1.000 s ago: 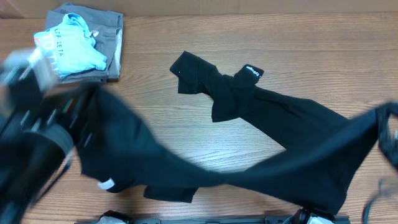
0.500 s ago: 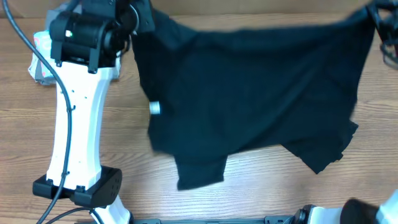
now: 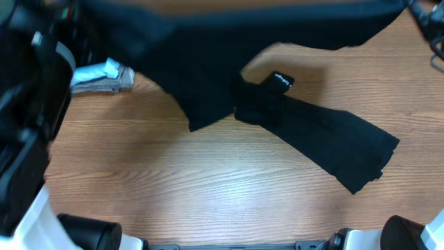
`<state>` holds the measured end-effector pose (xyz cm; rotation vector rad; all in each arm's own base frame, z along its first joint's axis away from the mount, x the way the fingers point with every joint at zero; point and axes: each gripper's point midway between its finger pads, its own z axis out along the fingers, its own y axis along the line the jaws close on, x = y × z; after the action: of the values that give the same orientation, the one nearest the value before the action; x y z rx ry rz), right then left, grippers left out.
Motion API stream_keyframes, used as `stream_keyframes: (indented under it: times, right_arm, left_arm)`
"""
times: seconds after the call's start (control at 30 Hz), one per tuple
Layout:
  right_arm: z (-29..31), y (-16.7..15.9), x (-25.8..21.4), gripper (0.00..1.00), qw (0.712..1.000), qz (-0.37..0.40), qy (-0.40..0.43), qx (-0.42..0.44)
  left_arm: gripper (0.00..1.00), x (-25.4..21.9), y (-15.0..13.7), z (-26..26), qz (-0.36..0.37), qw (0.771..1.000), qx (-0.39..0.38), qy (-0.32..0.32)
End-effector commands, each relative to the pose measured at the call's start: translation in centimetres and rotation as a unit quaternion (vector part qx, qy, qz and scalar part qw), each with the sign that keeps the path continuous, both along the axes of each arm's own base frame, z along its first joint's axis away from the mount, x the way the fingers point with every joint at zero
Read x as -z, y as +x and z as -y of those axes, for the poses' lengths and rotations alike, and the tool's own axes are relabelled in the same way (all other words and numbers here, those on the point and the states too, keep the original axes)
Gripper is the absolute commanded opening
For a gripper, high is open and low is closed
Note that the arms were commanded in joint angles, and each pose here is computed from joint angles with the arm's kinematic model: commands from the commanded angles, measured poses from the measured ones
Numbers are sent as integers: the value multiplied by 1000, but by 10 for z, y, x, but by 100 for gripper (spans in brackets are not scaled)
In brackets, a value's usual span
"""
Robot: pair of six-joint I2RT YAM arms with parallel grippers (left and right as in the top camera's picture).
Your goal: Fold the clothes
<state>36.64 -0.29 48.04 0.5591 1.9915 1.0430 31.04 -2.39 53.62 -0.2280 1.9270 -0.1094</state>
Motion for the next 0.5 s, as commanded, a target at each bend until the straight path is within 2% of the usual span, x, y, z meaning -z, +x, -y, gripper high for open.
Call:
stream_keyframes:
  times: [0.0, 0.13, 0.33, 0.37, 0.4, 0.47]
  right_arm:
    - [17, 5, 36, 4, 994, -52, -88, 42]
    - [17, -1, 86, 4, 979, -156, -120, 44]
    - [20, -7, 132, 4, 952, -257, -158, 55]
    - [22, -8, 137, 9, 947, -269, -165, 58]
    - [25, -9, 143, 19, 941, -283, -173, 62]
    - [31, -11, 154, 22, 929, -308, -191, 72]
  left_arm:
    - [4, 72, 35, 8, -136, 990, 7, 25]
    - [4, 146, 55, 36, -265, 962, 66, 16]
    - [4, 235, 68, 56, -406, 909, 90, -8]
    - [4, 247, 69, 57, -424, 901, 91, -10]
    - [4, 258, 69, 59, -440, 893, 92, -11]
    - [4, 275, 67, 61, -466, 879, 95, -14]
